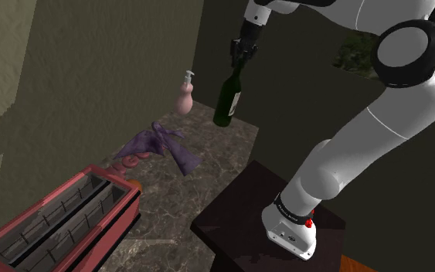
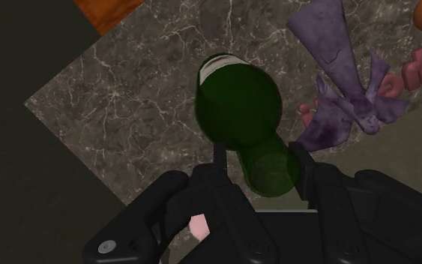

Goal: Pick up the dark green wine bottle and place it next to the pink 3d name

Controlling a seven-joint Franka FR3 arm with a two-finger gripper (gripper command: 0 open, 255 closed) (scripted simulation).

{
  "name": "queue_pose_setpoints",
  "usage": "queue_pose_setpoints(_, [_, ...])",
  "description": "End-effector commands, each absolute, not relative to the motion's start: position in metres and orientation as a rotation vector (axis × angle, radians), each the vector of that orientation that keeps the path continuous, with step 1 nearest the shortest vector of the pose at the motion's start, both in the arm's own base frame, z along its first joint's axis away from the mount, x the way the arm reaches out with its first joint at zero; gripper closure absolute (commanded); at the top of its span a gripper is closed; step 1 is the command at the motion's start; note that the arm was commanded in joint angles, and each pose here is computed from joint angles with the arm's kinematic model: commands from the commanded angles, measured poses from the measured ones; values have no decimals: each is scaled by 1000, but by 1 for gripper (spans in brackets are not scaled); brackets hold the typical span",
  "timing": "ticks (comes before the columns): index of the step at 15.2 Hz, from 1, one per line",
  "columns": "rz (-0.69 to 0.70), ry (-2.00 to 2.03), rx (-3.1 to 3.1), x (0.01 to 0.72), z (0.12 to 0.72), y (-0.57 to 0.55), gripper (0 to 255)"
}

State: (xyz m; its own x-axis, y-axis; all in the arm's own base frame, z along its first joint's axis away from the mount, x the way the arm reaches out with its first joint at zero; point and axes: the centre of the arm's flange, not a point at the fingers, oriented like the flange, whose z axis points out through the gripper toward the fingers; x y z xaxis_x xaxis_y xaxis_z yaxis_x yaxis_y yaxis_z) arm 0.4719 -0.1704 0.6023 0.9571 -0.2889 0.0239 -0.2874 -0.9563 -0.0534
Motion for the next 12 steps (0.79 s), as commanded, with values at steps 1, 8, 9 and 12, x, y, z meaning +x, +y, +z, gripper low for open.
queue_pose_setpoints(1, [-48,453,-3059,464,616,-148,255])
queue_pose_setpoints(8, [-48,453,-3059,437,656,-69,255])
queue_pose_setpoints(9, [-48,453,-3059,433,662,-58,255])
queue_pose_setpoints(12, [-48,453,-3059,421,679,-24,255])
